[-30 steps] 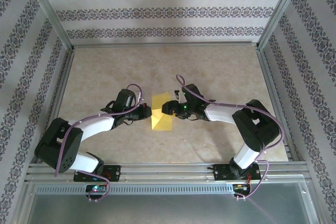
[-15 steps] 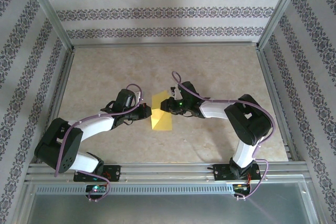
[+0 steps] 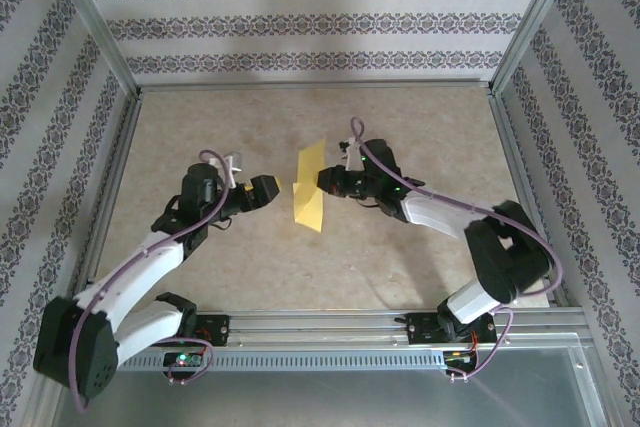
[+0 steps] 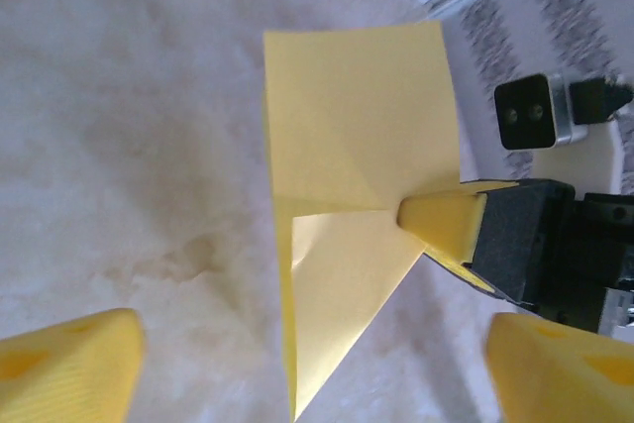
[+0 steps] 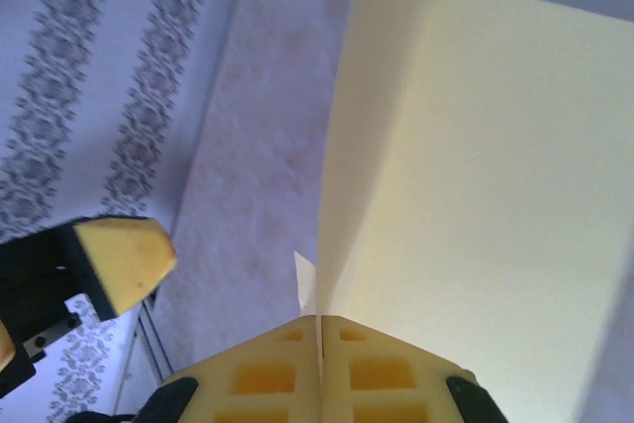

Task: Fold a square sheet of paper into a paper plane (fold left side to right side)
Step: Turn over the paper at the center of the table.

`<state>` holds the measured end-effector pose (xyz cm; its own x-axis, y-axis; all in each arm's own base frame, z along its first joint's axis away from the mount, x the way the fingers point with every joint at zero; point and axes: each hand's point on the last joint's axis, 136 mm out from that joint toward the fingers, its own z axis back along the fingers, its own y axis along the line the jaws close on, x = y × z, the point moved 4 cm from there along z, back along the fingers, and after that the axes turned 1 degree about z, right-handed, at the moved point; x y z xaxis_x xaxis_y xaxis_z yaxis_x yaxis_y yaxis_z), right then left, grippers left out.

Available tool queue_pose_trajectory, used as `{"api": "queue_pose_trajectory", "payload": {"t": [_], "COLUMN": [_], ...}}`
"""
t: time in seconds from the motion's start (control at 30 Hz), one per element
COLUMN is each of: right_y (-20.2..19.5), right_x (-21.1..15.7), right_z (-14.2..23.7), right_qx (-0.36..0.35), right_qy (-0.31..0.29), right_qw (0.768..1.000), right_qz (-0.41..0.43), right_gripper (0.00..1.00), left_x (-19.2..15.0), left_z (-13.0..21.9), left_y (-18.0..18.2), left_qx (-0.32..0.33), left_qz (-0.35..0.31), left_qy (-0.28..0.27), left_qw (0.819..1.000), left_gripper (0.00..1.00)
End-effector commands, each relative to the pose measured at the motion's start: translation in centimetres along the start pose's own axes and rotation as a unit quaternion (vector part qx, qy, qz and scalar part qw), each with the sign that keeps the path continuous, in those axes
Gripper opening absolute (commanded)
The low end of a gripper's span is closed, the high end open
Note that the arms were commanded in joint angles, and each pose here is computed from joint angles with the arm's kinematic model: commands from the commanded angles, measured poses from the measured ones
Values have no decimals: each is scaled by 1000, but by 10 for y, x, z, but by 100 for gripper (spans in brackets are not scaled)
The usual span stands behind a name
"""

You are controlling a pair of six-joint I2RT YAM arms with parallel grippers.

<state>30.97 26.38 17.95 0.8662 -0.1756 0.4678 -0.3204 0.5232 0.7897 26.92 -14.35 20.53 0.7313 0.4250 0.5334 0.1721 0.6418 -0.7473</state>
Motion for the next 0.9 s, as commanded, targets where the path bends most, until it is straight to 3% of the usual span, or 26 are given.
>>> {"api": "queue_pose_trajectory", "payload": {"t": [0.0, 0.13, 0.3, 0.67, 0.87], "right_y": [30, 67, 106, 132, 135], "right_x": [22, 45, 64, 65, 61], "right_z": [26, 58, 90, 94, 86], "right_qx": [47, 102, 161, 216, 225], "right_qy": [-52, -116, -169, -167, -155], "right_qw": [996, 984, 967, 958, 959], "right_qz": [59, 91, 100, 83, 77], "right_gripper": [0, 0, 2, 2, 2], "left_x": [5, 22, 38, 46, 48], "left_z": [17, 30, 36, 19, 3], "left_y": [-14, -51, -85, -118, -133], "left_qx": [-48, -149, -215, -260, -294], "left_qz": [36, 56, 57, 27, 25], "left_qy": [-10, -39, -36, -16, 3], "left_qw": [998, 987, 974, 965, 955], "left_gripper": [96, 97, 91, 87, 76]}}
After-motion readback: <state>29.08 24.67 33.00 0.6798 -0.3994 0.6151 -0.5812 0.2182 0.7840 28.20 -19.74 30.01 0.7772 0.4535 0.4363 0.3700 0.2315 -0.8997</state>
